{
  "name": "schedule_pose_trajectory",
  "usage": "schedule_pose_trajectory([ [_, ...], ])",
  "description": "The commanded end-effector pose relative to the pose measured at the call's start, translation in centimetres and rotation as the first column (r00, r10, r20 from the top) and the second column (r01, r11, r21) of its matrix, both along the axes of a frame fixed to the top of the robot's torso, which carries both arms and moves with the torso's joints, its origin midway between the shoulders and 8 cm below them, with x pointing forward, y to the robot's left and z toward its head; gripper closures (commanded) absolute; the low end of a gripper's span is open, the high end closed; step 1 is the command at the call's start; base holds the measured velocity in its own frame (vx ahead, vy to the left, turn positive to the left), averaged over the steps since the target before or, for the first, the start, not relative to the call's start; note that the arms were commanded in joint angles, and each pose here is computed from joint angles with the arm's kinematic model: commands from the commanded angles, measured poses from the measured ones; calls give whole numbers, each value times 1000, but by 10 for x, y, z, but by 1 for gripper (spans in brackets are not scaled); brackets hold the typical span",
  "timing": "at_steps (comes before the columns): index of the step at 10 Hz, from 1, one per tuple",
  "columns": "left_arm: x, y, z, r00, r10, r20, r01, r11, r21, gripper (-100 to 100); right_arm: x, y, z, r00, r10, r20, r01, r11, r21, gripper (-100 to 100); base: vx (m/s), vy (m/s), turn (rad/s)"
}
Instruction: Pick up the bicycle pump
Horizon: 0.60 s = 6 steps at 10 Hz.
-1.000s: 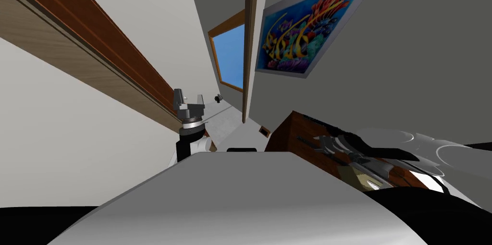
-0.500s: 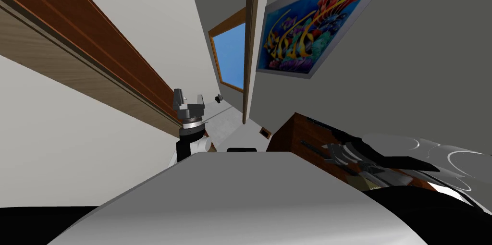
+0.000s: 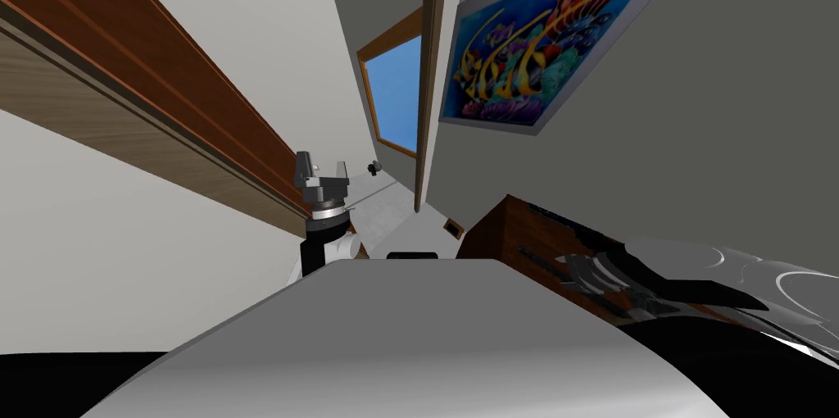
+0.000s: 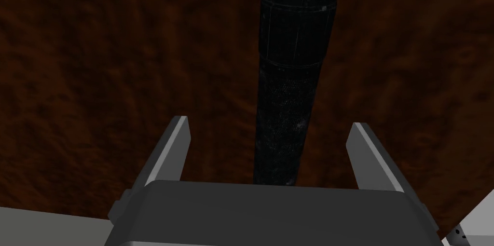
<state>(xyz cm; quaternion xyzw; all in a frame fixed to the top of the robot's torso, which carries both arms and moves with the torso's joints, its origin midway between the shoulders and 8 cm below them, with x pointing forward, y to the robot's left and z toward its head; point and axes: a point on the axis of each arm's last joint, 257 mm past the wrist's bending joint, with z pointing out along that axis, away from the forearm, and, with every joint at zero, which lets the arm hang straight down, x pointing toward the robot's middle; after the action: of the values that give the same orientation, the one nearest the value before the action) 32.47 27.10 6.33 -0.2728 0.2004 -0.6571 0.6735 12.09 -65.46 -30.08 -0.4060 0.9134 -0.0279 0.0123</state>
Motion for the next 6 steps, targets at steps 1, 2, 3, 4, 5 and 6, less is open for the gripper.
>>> schedule_pose_trajectory([
  [1,0,0,0,1000,0,0,0,1000,0,0,-11,-2,-9,1000,-11,-1,11,1000,1,-100,29,-8,59],
  [2,0,0,0,1000,0,0,0,1000,0,0,-5,-1,-6,1000,-5,-1,5,1000,1,-100,14,-4,11],
  [3,0,0,0,1000,0,0,0,1000,0,0,-6,-1,-7,1000,-7,-1,7,1000,1,100,0,0,0],
  [4,0,0,0,1000,0,0,0,1000,0,0,-6,-1,-7,1000,-6,-1,6,1000,1,100,0,0,0],
  [5,0,0,0,1000,0,0,0,1000,0,0,-6,-1,-7,1000,-7,-3,7,1000,2,100,0,0,0],
  [6,0,0,0,1000,0,0,0,1000,0,0,-6,-1,-7,1000,-7,-1,7,1000,1,100,0,0,0],
])
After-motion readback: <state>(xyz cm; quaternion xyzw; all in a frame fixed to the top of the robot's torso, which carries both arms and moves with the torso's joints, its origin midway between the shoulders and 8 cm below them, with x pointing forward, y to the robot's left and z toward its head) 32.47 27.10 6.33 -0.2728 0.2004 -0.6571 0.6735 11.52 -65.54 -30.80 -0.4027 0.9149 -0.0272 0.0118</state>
